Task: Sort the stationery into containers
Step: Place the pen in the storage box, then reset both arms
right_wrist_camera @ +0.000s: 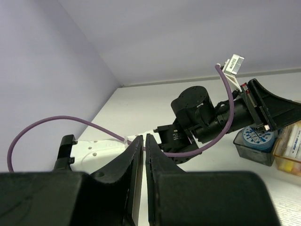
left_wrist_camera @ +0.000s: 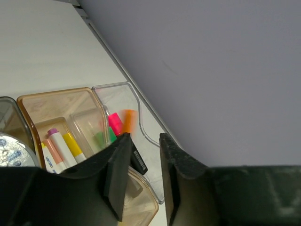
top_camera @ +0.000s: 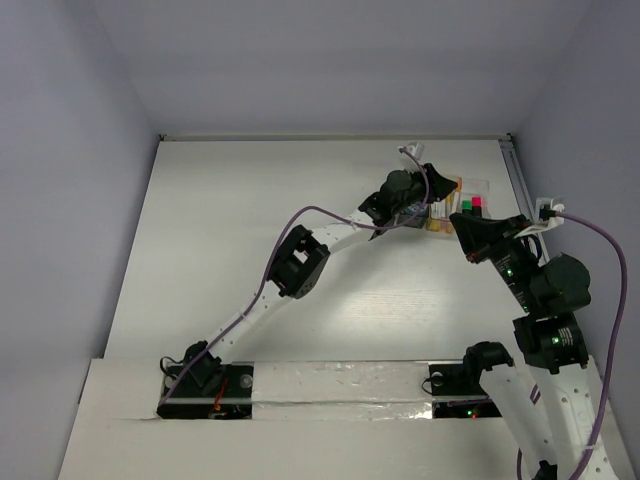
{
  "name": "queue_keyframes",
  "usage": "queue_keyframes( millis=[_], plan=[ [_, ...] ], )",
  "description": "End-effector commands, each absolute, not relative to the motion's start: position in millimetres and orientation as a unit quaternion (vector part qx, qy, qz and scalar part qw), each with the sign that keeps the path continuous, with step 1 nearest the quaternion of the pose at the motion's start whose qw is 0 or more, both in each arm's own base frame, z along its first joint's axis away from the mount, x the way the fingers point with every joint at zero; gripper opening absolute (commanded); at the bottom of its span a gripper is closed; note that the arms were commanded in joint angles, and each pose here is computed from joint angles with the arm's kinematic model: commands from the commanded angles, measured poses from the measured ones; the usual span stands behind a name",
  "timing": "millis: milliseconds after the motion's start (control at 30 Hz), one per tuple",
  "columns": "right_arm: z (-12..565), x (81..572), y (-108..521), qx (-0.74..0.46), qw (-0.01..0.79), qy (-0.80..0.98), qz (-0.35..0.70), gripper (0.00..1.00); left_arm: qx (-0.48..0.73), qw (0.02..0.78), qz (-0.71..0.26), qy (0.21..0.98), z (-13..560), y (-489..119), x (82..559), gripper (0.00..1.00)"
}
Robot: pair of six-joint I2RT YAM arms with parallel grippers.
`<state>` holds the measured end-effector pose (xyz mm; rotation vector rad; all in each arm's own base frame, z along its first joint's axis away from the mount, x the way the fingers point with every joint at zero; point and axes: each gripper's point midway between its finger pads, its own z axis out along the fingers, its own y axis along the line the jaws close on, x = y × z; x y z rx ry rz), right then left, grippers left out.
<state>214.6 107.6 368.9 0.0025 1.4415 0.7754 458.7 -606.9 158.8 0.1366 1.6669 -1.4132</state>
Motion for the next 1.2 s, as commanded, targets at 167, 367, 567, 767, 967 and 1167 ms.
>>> queue_keyframes(
  millis=[167, 367, 567, 767, 967, 1167],
  plan=[
    [373.9, 217.7, 107.6, -0.004, 0.696, 0.631, 0.343, 0.13, 0.070, 0.489, -0.596, 0.634, 203.3, -600.7, 463.9, 0.43],
    [369.4, 222.1, 104.5, 0.001, 0.696, 0.637, 0.331, 0.13, 0.101, 0.518, -0.598, 0.604, 256.8, -590.6, 451.6, 0.55],
    [395.4, 211.0, 89.5, 0.027, 0.722, 0.616, 0.313, 0.23, 0.137, 0.575, -0.578, 0.563, 333.3, -549.6, 420.2, 0.71],
    [423.5, 191.7, 75.1, 0.048, 0.755, 0.580, 0.303, 0.48, 0.150, 0.635, -0.522, 0.549, 386.7, -484.7, 385.1, 0.79],
    [430.5, 185.8, 60.3, 0.076, 0.765, 0.575, 0.279, 0.66, 0.108, 0.656, -0.469, 0.582, 384.8, -395.0, 339.5, 0.82],
    [435.9, 175.3, 39.1, 0.106, 0.791, 0.551, 0.244, 1.00, 0.025, 0.661, -0.406, 0.631, 352.0, -284.3, 288.2, 0.83]
  ],
)
